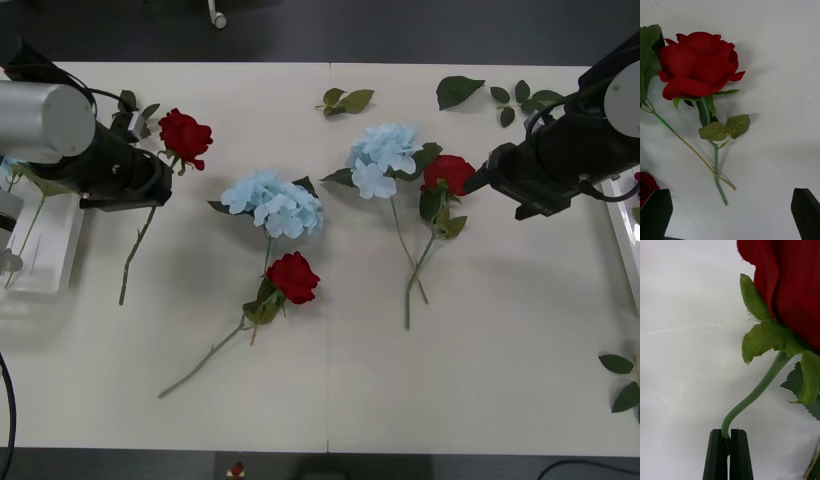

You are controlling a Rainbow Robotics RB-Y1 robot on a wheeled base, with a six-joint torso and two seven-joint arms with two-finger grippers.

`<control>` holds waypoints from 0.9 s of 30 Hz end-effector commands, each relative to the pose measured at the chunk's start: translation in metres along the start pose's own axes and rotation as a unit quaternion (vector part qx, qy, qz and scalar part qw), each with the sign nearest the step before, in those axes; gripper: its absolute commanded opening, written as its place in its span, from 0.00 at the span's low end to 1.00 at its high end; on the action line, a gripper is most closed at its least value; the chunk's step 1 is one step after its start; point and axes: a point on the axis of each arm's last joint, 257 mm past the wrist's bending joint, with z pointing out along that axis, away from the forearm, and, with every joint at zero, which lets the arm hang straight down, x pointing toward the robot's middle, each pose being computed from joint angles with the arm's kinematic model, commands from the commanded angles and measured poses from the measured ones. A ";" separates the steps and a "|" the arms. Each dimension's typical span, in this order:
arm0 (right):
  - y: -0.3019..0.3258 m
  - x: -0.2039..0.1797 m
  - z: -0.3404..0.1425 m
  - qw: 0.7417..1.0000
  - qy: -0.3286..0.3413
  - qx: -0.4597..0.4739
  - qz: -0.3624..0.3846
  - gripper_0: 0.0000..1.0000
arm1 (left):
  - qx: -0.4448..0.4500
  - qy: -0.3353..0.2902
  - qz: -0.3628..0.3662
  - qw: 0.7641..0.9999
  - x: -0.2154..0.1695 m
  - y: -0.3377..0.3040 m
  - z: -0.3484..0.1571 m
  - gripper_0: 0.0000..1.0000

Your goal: Put the red flowers into the right box and the blue flowers into the left box

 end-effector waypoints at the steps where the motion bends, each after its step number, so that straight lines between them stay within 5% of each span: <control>1: 0.018 -0.001 0.012 1.000 -0.014 -0.002 0.015 0.92 | 0.051 -0.039 0.071 0.995 -0.013 -0.016 -0.036 0.00; 6: 0.025 0.006 0.037 1.000 -0.020 0.004 0.009 0.92 | 0.168 -0.063 0.123 0.976 -0.012 -0.055 -0.068 0.00; 12: 0.029 0.017 0.067 1.000 -0.030 0.007 -0.004 0.92 | 0.317 -0.079 0.189 0.926 0.002 -0.121 -0.110 0.00; 27: 0.025 0.025 0.104 0.999 -0.043 0.013 -0.022 0.92 | 0.544 -0.065 0.165 0.820 0.028 -0.211 -0.199 0.00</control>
